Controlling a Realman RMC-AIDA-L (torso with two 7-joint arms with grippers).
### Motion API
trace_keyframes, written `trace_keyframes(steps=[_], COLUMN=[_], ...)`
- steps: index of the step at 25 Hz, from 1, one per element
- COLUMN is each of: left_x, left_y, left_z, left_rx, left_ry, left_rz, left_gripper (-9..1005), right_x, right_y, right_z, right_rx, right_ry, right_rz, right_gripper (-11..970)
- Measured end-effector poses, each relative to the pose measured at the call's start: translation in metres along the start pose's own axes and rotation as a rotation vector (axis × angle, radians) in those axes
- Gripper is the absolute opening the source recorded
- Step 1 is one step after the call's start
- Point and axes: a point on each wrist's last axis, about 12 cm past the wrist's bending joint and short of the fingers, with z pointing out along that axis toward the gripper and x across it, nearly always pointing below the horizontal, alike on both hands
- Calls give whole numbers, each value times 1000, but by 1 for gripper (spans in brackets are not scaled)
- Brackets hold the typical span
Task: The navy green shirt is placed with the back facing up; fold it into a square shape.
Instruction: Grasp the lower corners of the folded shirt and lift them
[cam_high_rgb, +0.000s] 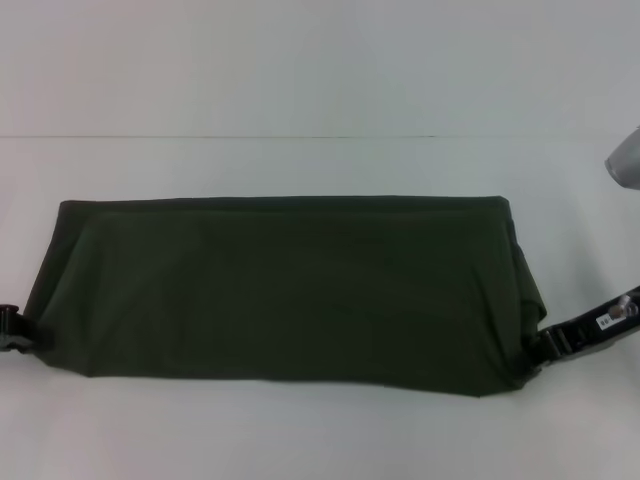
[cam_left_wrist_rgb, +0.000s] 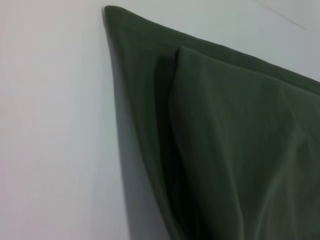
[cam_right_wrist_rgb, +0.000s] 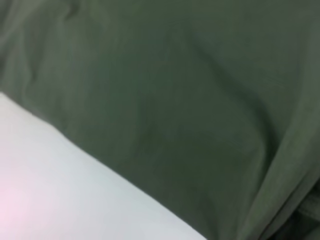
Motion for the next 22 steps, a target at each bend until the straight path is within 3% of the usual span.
trace_keyframes(steps=[14, 22], left_x=[10, 17], left_y=[-9, -14], left_z=[-4, -8], left_rx=[47, 88], left_ry=[153, 228], left_rz=[24, 29], left_gripper=[33, 35], right_x=[20, 30], right_y=[7, 10], right_z=[-4, 3], right_rx=[-98, -100], right_ry=[130, 222], right_rz=[-75, -116], right_gripper=[36, 35])
